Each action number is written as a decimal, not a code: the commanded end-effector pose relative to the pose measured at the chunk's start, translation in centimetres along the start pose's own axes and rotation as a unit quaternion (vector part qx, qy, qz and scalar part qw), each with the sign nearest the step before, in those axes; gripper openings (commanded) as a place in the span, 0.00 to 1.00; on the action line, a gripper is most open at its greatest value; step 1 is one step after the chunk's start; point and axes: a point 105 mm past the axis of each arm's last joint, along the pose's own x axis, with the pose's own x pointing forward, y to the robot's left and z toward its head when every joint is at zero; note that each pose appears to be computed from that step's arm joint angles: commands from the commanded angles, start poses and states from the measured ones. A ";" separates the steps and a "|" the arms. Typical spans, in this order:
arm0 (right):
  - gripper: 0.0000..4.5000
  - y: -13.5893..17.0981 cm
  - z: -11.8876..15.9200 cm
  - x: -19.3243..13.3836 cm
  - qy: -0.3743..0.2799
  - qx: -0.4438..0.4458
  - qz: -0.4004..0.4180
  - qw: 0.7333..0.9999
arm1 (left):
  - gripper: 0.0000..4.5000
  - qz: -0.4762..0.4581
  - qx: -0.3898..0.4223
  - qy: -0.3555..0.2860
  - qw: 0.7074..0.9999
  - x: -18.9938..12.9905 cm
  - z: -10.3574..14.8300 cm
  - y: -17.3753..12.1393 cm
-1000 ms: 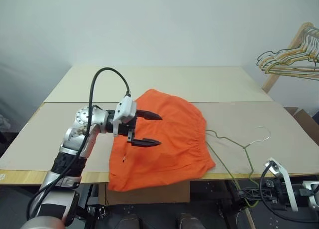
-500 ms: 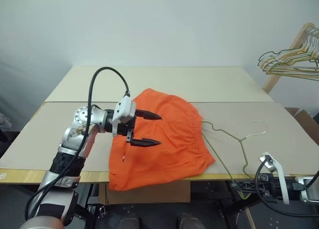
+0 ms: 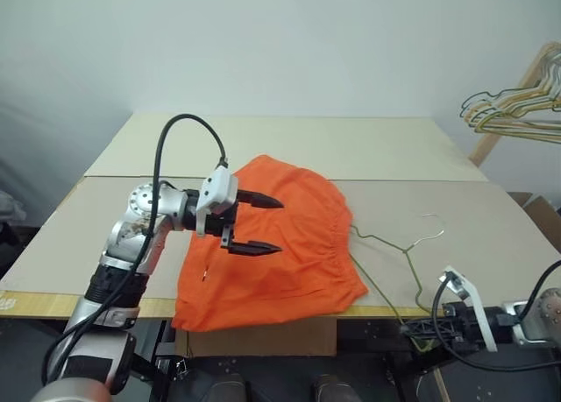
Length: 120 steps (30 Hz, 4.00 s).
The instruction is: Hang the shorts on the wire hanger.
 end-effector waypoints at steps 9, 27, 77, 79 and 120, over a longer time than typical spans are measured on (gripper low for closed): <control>0.00 1.4 2.1 -1.7 -0.058 -0.023 0.039 0.997 | 1.00 0.004 0.036 0.001 0.999 -0.2 1.2 0.6; 0.00 1.1 1.5 0.3 0.021 -0.064 0.019 0.998 | 1.00 0.011 0.042 0.007 0.999 -0.3 0.9 0.2; 0.00 13.3 11.9 2.2 -0.086 -0.531 -0.206 0.818 | 1.00 0.027 0.166 0.047 0.985 -3.7 6.0 6.4; 0.00 13.1 12.2 2.4 -0.070 -0.565 -0.217 0.793 | 1.00 0.016 0.188 0.065 0.980 -4.4 6.5 6.8; 0.00 14.1 13.4 1.5 0.009 -0.674 -0.243 0.698 | 0.00 -0.098 0.252 0.288 0.919 -2.2 -1.4 8.0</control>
